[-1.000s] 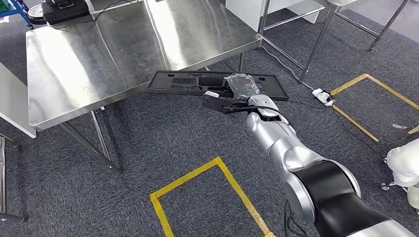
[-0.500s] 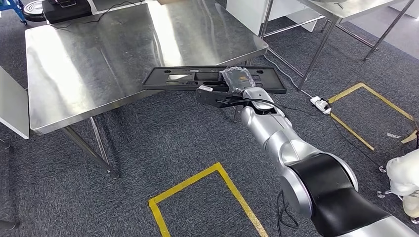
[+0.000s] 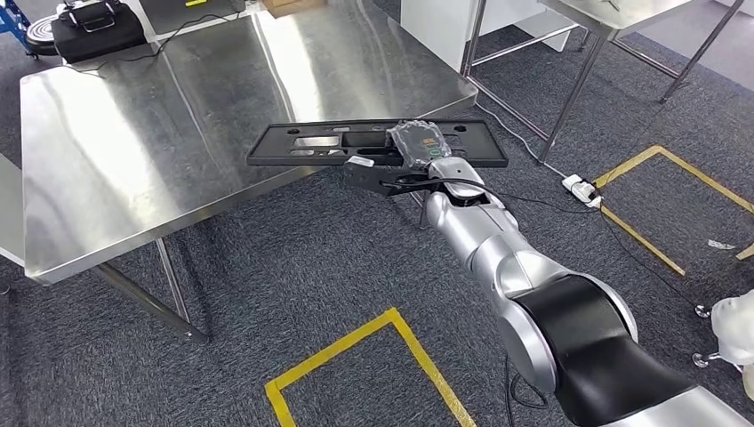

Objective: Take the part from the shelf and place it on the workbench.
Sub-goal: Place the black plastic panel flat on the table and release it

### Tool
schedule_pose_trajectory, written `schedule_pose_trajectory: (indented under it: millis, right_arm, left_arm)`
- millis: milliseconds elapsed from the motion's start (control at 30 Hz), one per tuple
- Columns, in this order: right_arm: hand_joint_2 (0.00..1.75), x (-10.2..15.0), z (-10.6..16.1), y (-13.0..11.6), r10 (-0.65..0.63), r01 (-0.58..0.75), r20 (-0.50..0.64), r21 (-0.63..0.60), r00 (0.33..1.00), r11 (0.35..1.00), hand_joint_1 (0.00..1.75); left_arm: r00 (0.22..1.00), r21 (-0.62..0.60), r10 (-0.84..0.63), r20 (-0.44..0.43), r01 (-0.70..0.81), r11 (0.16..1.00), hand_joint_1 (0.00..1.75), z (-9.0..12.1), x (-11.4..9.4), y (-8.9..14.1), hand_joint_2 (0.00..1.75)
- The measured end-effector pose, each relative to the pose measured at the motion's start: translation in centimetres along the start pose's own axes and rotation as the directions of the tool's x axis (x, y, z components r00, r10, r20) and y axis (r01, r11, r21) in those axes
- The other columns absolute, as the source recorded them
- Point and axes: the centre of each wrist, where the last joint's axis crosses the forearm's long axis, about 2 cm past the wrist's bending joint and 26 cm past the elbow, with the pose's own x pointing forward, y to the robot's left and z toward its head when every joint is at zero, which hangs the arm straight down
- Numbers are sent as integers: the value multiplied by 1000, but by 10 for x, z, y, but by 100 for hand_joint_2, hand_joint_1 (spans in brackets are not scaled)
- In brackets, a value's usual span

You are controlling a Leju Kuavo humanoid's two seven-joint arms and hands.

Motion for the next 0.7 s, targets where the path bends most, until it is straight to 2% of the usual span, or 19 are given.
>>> schedule_pose_trajectory:
  millis: [200, 400, 700]
  right_arm:
    - [175, 1, 1, 4, 5, -5, -1, 16, 1000, 1000, 175]
    - [175, 1, -3, -9, 19, -19, 0, -11, 1000, 1000, 175]
    - [175, -15, 5, 7, 37, -36, -35, 29, 999, 999, 175]
  left_arm:
    - [1000, 1, -9, -18, 9, 1000, 0, 2, -10, 2, 175]
    - [1000, -2, -13, -3, 13, 1000, 0, 1, -3, -1, 175]
    - [999, -12, -31, -16, 31, 999, 0, 7, -10, -9, 175]
